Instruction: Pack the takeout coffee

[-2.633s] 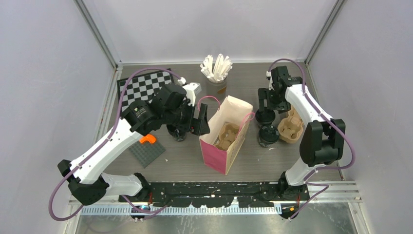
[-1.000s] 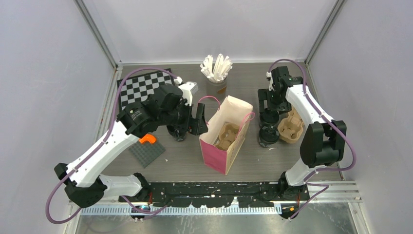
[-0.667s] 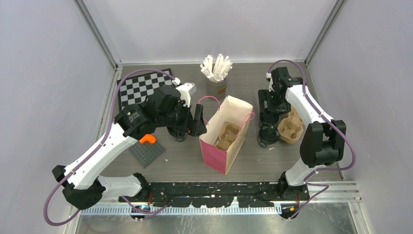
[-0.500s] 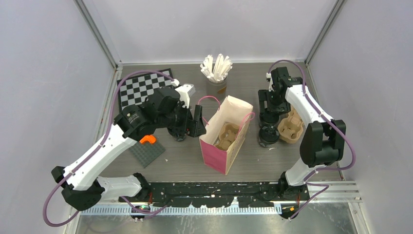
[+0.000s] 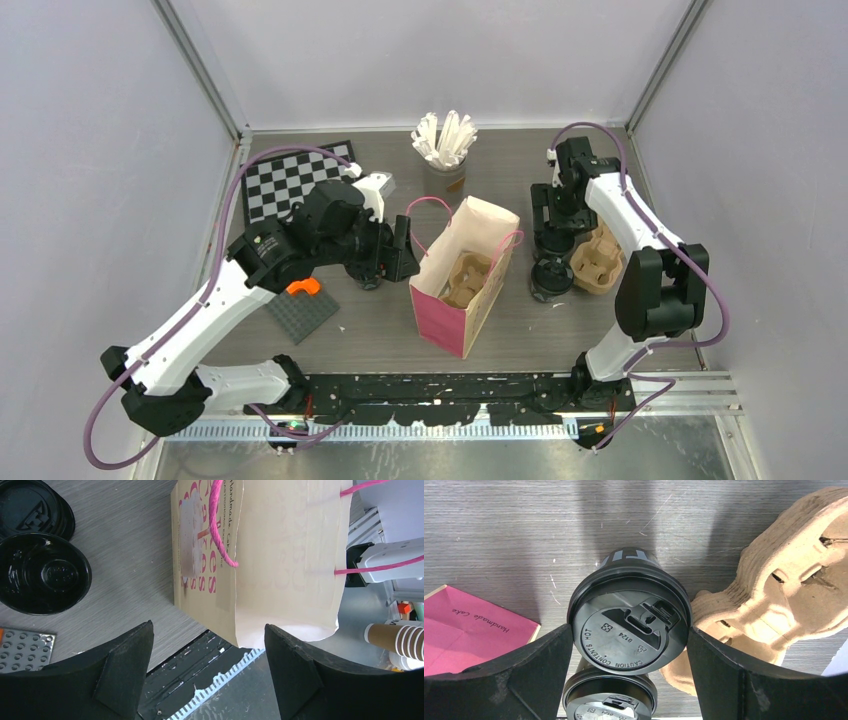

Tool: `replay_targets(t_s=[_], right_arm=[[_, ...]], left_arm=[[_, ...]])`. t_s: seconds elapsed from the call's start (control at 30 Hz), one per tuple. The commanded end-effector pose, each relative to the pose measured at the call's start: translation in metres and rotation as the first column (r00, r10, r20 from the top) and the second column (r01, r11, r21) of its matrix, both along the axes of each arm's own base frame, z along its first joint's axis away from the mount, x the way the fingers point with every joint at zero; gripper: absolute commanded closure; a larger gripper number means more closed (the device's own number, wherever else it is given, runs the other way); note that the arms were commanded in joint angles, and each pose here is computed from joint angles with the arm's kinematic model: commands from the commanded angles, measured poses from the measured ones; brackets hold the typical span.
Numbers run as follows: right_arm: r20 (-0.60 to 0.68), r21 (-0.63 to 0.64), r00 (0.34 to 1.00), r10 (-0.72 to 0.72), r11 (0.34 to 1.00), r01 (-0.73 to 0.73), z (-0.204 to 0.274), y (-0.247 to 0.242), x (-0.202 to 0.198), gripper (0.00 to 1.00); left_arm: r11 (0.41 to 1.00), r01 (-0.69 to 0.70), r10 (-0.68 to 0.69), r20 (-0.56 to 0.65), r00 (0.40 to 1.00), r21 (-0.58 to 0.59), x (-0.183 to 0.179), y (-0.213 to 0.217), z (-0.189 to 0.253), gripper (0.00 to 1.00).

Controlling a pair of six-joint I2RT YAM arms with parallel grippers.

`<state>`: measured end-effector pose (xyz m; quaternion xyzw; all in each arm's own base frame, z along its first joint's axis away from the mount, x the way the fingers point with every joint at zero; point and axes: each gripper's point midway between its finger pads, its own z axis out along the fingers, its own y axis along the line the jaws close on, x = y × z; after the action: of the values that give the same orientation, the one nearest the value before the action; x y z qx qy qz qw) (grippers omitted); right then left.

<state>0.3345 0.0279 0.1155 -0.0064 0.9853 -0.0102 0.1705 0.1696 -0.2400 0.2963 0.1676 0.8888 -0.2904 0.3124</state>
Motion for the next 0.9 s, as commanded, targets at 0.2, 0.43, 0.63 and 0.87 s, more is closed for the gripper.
replay_targets(t_s=[0.2, 0.43, 0.63, 0.87], right_arm=[[0.028, -0.036, 0.999, -0.022, 0.999, 0.023, 0.006, -0.008, 0.008, 0.16], [0.084, 0.01, 0.996, -0.043, 0.999, 0.043, 0.033, -0.001, 0.016, 0.23], [0.169, 0.039, 0.98, -0.104, 0.994, 0.099, 0.074, -0.001, 0.018, 0.23], [0.286, 0.079, 0.946, -0.151, 0.988, 0.134, 0.141, -0.002, 0.013, 0.23]], left_arm=[[0.999, -0.034, 0.035, 0.054, 0.998, -0.027, 0.006, 0.004, 0.014, 0.17], [0.999, -0.033, 0.034, 0.05, 0.998, -0.009, 0.006, 0.006, 0.01, 0.2], [1.0, -0.019, 0.019, 0.038, 0.999, 0.01, 0.006, 0.004, 0.004, 0.24], [1.0, -0.014, 0.015, 0.054, 0.998, -0.011, 0.011, -0.003, 0.011, 0.2]])
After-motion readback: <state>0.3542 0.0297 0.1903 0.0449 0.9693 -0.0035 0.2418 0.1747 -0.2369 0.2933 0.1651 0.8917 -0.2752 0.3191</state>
